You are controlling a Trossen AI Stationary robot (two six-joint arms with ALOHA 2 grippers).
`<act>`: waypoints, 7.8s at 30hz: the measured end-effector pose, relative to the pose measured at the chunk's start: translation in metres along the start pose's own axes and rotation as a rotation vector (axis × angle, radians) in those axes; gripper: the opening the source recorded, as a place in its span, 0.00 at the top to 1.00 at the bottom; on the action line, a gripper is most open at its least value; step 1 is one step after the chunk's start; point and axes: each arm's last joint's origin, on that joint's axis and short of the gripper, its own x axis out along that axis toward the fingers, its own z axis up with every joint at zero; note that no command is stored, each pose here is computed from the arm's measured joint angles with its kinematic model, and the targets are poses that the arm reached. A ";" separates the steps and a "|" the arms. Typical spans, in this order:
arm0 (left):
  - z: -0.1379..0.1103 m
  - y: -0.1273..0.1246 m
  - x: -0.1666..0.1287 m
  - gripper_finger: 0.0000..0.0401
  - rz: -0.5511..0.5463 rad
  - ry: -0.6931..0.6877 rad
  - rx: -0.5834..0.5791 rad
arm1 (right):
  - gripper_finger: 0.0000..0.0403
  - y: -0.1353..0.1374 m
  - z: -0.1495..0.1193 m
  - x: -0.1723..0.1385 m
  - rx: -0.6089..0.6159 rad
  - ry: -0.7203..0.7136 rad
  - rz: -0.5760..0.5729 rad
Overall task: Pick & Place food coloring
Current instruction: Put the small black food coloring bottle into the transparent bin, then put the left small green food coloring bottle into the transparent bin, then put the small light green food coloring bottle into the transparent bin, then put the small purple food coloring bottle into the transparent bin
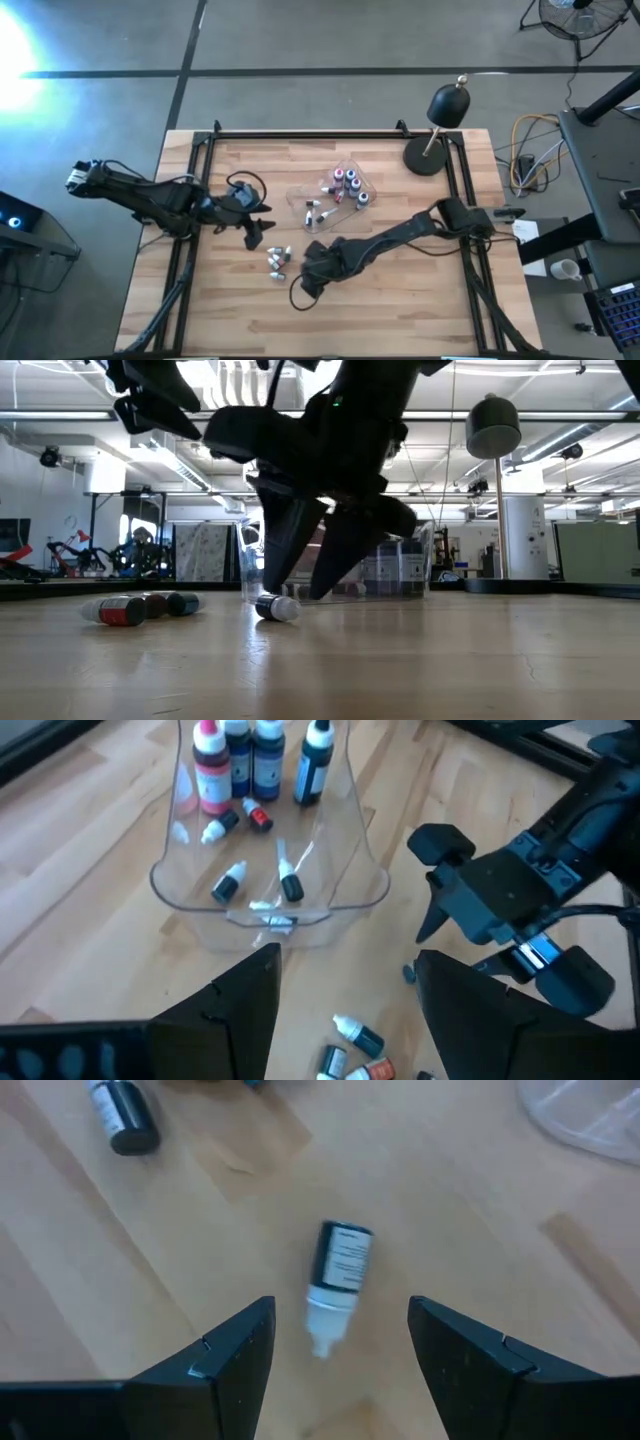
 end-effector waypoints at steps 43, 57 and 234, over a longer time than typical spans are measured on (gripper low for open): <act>-0.030 0.015 0.007 0.49 0.082 0.219 0.046 | 0.33 -0.072 0.084 -0.167 0.024 -0.220 -0.011; -0.105 0.022 0.074 0.49 -0.173 0.269 0.248 | 0.33 -0.066 0.035 -0.137 -0.073 -0.062 -0.181; -0.052 -0.042 0.057 0.59 -0.033 0.340 0.265 | 0.44 -0.063 0.007 -0.152 -0.230 -0.220 -0.137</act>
